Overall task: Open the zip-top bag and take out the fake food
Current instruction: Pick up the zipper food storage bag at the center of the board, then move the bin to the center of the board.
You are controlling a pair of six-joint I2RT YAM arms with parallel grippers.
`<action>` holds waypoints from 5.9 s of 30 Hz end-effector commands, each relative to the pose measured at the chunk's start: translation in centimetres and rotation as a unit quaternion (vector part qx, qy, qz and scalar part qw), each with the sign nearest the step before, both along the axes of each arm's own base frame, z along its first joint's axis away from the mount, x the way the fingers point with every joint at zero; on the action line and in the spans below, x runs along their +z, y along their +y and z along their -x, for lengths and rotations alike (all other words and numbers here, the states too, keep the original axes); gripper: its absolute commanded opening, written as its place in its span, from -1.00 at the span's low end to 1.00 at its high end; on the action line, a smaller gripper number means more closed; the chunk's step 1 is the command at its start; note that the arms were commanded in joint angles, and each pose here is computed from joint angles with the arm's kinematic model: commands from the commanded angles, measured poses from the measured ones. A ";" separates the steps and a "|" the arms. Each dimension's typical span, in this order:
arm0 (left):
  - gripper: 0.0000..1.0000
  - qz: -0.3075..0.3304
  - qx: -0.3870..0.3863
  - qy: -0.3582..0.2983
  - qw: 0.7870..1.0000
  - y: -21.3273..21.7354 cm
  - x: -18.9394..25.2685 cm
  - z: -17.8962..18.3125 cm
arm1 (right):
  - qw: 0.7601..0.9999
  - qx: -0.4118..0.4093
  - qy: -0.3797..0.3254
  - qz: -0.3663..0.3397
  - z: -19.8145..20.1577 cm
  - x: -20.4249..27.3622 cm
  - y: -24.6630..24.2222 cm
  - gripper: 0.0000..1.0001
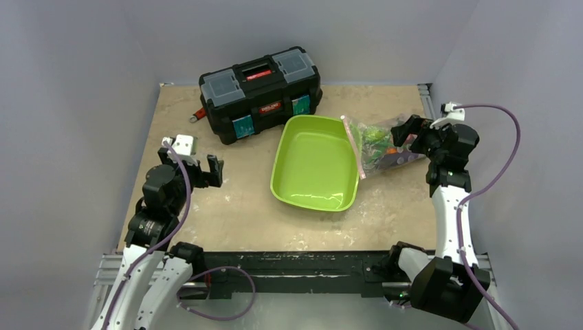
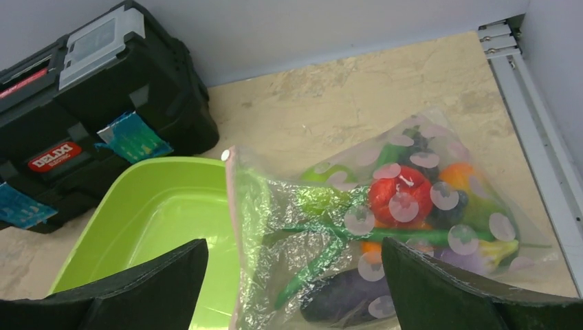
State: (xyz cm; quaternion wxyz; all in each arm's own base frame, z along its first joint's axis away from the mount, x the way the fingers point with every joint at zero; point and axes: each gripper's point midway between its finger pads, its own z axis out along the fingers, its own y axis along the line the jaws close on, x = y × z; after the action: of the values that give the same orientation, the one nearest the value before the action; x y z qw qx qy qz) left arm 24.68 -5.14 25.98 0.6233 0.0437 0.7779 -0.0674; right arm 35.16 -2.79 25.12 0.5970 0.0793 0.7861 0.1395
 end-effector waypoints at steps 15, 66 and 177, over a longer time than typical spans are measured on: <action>1.00 0.043 -0.034 -0.039 0.998 -1.4 3.1 0.8 | 0.958 0.242 -0.042 0.145 2.6 0.3 5.1 0.98; 1.00 0.048 -0.074 -0.021 0.996 -2.9 2.7 1.0 | 0.804 0.002 0.084 0.589 -7.9 -13.2 12.8 0.18; -1.00 -0.055 -0.084 0.369 0.924 -18.2 -16.7 -5.3 | 0.910 0.278 0.006 0.306 -1.0 -2.4 9.9 -1.00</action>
State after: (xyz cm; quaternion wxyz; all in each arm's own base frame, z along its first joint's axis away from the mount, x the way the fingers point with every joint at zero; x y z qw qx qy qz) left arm 30.12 -23.96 7.24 0.2558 0.0951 0.9581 -0.0874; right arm 35.85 6.61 20.89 0.5004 -0.3133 0.8057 0.0473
